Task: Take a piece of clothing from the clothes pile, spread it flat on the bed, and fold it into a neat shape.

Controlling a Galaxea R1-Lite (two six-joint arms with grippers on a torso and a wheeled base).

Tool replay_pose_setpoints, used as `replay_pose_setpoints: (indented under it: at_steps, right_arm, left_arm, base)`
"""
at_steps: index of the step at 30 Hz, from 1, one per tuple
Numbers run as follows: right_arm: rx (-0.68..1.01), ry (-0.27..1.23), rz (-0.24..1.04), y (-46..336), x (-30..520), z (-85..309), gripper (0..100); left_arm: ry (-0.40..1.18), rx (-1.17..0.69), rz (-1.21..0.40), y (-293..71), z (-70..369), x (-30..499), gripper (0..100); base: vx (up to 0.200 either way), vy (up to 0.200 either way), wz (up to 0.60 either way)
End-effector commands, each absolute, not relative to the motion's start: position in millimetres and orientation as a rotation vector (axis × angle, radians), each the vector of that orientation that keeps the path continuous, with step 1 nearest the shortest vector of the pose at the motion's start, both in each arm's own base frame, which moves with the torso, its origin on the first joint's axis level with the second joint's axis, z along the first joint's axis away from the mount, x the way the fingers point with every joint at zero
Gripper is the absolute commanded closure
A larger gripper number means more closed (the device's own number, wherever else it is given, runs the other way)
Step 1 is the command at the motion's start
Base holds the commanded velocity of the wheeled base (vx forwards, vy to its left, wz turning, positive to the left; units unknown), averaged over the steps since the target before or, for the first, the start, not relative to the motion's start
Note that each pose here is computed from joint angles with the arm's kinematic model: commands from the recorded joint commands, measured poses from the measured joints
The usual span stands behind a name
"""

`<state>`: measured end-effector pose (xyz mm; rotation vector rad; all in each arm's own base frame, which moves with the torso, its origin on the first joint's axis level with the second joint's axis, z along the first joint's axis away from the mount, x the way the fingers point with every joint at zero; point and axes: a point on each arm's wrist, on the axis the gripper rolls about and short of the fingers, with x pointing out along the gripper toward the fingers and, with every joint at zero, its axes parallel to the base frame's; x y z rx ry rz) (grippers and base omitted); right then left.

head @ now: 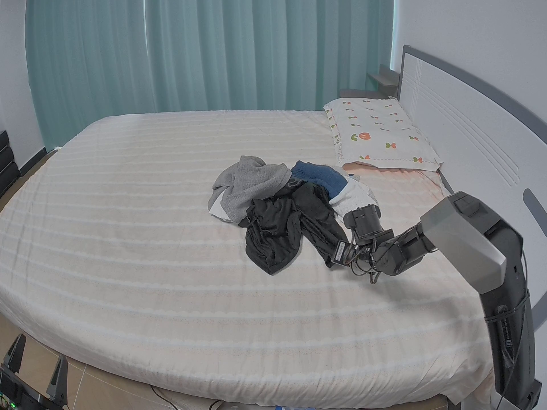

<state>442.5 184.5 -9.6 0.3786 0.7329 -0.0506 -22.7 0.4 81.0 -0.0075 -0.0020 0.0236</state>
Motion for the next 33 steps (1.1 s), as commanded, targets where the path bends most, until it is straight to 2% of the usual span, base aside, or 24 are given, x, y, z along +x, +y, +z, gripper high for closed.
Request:
replay_pose_setpoints:
  at_steps: [1,5,10,16,23,33]
  right_arm:
    - [0.514,0.767,0.056,166,389,59,100]
    - [0.593,0.781,0.107,147,342,77,100]
    - [0.653,0.675,0.221,128,295,105,100]
    - [0.659,0.634,0.328,115,245,126,100]
    - [0.689,0.581,0.464,103,211,149,100]
    - [0.698,0.485,0.543,102,196,175,100]
  left_arm:
    - [0.0,-0.008,0.025,0,76,-23,0]
    - [0.001,-0.008,0.025,0,76,-23,0]
    - [0.0,-0.008,0.025,0,76,-23,0]
    - [0.001,-0.006,0.025,0,76,-22,0]
    - [-0.002,0.0,0.018,0,76,-23,0]
    - [-0.008,0.0,0.017,0,76,-23,0]
  base:
    - [0.0,0.0,0.0]
    - [0.0,0.0,0.0]
    - [0.0,0.0,0.0]
    - [0.0,0.0,0.0]
    - [0.0,0.0,0.0]
    - [0.0,0.0,0.0]
